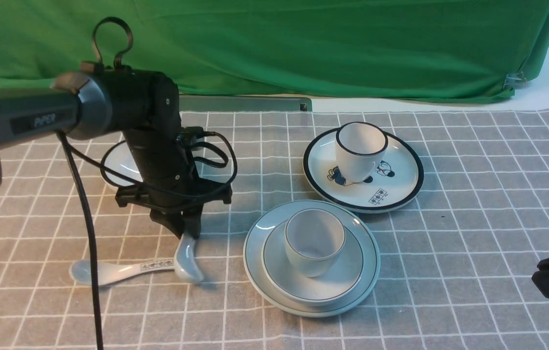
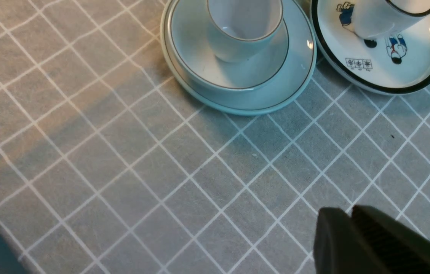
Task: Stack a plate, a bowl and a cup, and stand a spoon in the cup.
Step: Use the left arm to grab a blue soup spoon, then use the left arm to put the blue soup spoon into the blue teacup in the middle
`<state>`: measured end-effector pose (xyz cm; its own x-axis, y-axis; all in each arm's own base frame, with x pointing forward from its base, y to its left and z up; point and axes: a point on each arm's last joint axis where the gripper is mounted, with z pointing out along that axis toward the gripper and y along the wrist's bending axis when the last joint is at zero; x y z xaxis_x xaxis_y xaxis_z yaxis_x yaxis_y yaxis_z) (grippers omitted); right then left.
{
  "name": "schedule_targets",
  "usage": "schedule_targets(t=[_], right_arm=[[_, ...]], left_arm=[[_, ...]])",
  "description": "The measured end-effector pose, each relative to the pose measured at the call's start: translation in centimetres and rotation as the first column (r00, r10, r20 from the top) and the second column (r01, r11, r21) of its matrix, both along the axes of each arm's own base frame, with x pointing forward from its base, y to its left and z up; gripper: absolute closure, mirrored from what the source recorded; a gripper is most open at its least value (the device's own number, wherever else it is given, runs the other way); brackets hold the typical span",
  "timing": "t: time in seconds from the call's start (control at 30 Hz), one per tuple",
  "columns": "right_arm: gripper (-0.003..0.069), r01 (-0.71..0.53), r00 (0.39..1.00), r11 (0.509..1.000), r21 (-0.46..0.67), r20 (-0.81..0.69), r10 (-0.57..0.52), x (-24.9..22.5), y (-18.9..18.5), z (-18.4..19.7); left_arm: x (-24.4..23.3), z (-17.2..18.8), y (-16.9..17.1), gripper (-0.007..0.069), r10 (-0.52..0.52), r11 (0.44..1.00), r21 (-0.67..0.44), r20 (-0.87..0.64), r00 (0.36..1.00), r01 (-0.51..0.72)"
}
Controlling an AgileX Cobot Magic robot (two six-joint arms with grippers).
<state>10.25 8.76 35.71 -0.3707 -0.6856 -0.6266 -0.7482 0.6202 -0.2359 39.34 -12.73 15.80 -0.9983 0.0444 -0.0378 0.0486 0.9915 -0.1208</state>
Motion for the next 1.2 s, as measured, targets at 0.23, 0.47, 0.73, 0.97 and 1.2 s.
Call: schedule_targets(t=[0.23,0.47,0.73,0.97,1.2], right_arm=[[0.0569,0.003,1.000,1.000,0.002,-0.002,-0.003,0.0,0.0,0.0],[0.0569,0.009,1.000,1.000,-0.001,-0.010,-0.009,-0.1,-0.1,0.0],[0.0569,0.065,0.996,0.998,0.006,-0.063,-0.065,-0.2,-0.3,-0.3],[0.0569,0.083,0.995,0.996,0.031,-0.063,-0.081,-0.2,-0.2,-0.2],[0.0569,0.085,0.996,0.992,0.091,-0.026,-0.083,0.1,0.1,0.2]], left_arm=[[-0.3,0.1,-0.9,0.0596,-0.058,0.997,-0.056,-0.006,0.998,0.058],[-2.5,6.1,-4.1,0.0596,-0.256,0.957,-0.079,0.232,0.938,0.281],[-10.4,12.5,-4.7,0.0596,-0.237,0.915,-0.061,0.717,0.656,0.398],[-15.3,12.6,-4.7,0.0596,-0.056,0.899,-0.040,0.977,0.206,0.436],[-16.7,10.0,-7.4,0.0596,0.006,0.771,0.035,0.998,-0.061,0.635]])
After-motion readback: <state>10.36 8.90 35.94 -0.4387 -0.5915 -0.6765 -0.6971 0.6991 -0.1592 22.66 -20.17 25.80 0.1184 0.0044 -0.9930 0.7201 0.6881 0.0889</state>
